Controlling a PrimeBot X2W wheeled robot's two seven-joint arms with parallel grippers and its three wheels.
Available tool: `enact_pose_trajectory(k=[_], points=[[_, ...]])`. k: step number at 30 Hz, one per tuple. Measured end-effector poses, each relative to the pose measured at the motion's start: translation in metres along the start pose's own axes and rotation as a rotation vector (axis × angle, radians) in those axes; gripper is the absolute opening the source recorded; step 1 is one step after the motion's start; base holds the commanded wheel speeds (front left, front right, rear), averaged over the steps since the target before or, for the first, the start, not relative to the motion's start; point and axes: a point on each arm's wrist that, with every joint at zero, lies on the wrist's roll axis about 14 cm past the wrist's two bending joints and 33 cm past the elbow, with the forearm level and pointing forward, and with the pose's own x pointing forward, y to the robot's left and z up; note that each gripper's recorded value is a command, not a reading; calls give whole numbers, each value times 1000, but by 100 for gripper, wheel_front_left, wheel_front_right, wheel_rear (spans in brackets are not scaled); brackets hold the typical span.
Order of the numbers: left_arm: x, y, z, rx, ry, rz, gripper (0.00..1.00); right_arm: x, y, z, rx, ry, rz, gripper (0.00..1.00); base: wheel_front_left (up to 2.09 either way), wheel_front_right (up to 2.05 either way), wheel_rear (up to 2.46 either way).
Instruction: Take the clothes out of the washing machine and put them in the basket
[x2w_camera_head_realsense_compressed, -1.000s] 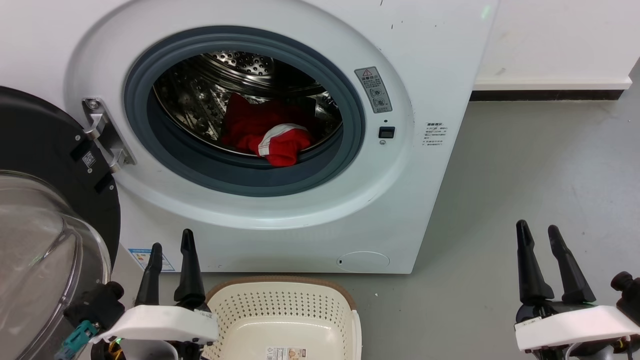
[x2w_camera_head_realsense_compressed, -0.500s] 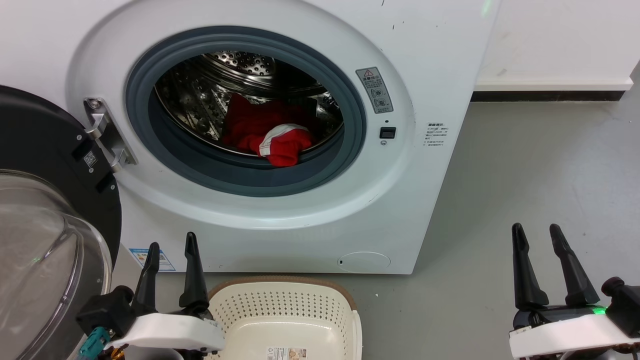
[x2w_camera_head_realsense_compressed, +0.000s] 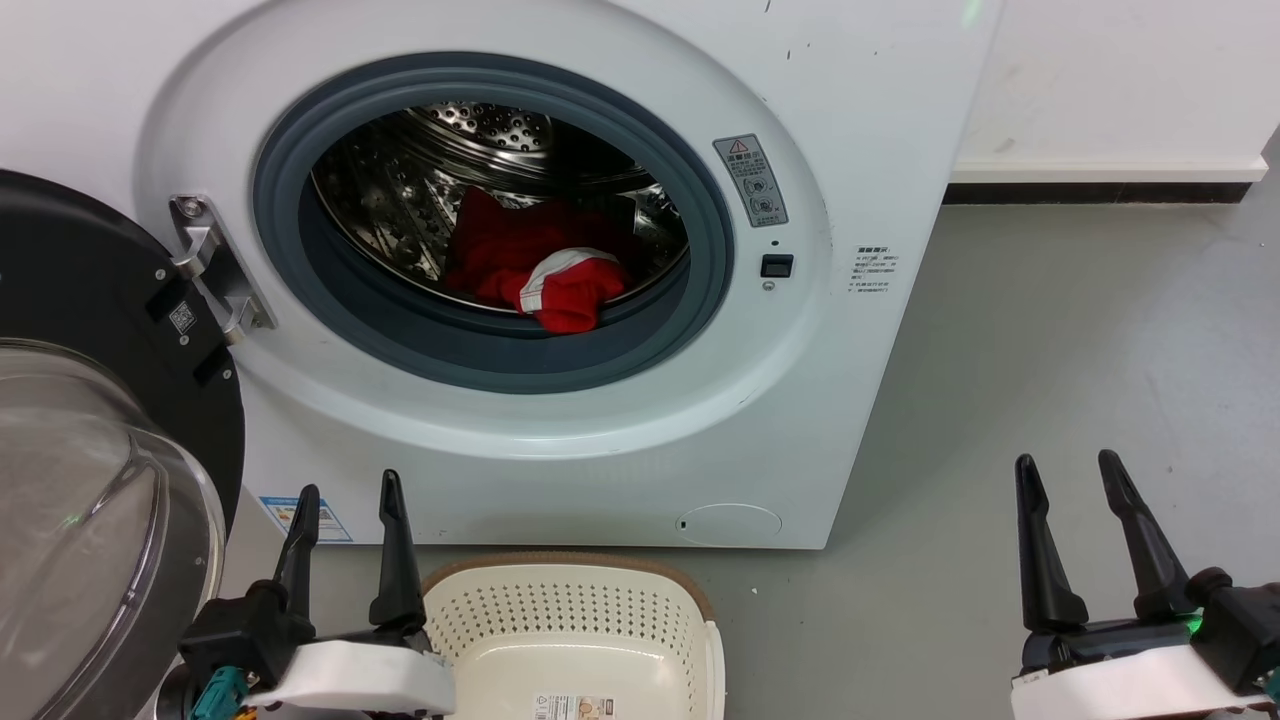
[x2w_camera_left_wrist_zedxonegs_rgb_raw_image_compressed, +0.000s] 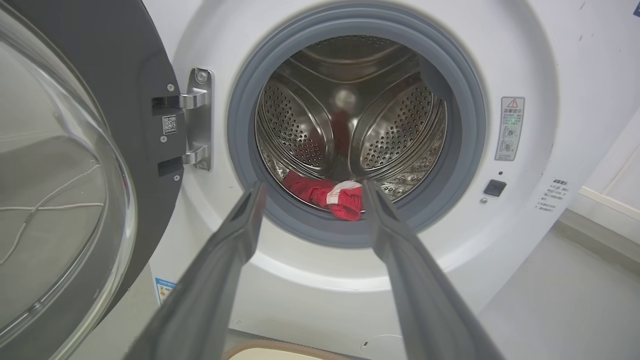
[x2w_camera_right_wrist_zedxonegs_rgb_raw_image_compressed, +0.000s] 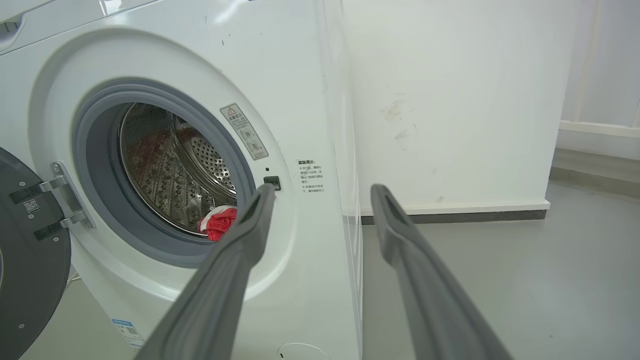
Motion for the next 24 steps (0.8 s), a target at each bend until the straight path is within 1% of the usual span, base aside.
enact_pose_trajectory(k=[10, 24], points=[[-1, -3, 2, 71, -19, -24, 100, -2, 6, 3, -78, -14, 28, 100, 0, 0, 0], [-5, -4, -2, 142, -22, -57, 100, -6, 13, -1, -174, -9, 60, 100, 0, 0, 0]])
